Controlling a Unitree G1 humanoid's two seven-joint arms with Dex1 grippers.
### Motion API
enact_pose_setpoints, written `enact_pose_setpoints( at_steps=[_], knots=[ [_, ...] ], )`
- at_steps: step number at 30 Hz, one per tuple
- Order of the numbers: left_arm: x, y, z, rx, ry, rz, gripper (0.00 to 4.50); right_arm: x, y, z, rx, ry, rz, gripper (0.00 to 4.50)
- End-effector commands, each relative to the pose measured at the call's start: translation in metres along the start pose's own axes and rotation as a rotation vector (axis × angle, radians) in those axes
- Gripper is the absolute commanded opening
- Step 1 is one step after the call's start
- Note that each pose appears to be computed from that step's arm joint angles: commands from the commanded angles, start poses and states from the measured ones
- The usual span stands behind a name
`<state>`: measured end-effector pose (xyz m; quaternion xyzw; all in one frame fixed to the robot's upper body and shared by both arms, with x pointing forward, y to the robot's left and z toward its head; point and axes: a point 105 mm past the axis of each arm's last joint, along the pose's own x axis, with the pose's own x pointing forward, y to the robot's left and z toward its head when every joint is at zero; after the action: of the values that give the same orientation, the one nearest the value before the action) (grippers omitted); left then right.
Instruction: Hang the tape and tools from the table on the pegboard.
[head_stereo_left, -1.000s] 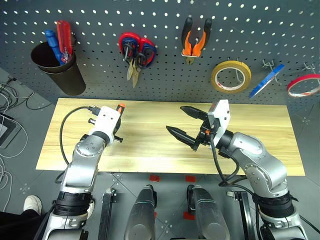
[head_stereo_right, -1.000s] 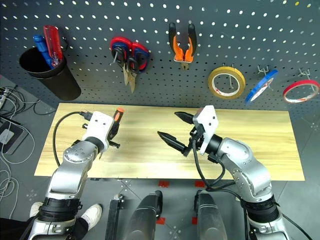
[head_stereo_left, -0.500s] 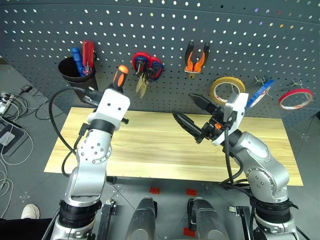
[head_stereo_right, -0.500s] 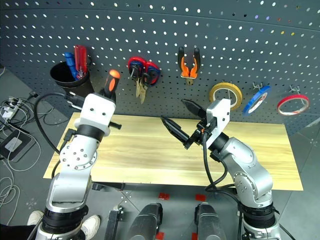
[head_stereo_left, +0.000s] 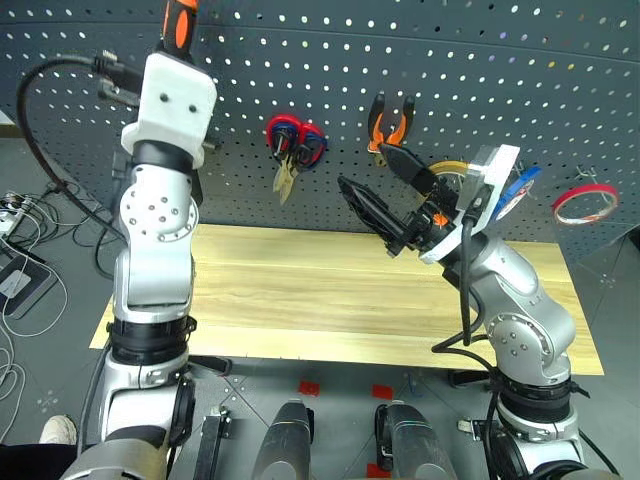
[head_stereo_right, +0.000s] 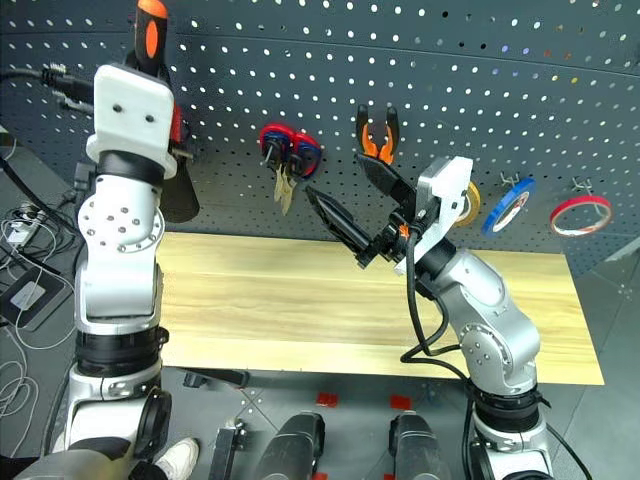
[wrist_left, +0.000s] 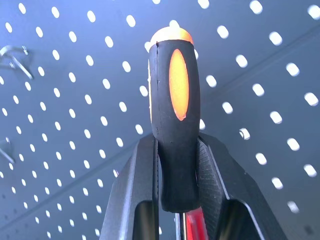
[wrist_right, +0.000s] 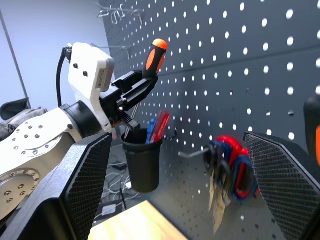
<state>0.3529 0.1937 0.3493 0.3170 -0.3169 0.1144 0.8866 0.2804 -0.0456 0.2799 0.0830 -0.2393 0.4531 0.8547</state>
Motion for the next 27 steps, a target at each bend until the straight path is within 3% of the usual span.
enact_pose_setpoints(
  at_steps=[1,7,15,27],
  knots=[
    [0.007,0.014,0.015,0.012,-0.069,0.064,0.68,0.002,0.001,0.011,-0.011,-0.038,-0.002,4.5],
    [0.014,0.015,0.01,0.012,-0.072,0.081,0.68,0.005,0.003,0.015,-0.02,-0.055,0.0,4.5],
    [0.003,0.017,-0.024,0.011,0.022,0.079,0.68,0.003,0.005,0.01,-0.016,-0.027,0.008,4.5],
    [-0.008,0.02,-0.049,-0.02,0.113,0.093,0.68,-0.001,0.004,0.002,-0.008,0.015,0.017,4.5]
  ],
)
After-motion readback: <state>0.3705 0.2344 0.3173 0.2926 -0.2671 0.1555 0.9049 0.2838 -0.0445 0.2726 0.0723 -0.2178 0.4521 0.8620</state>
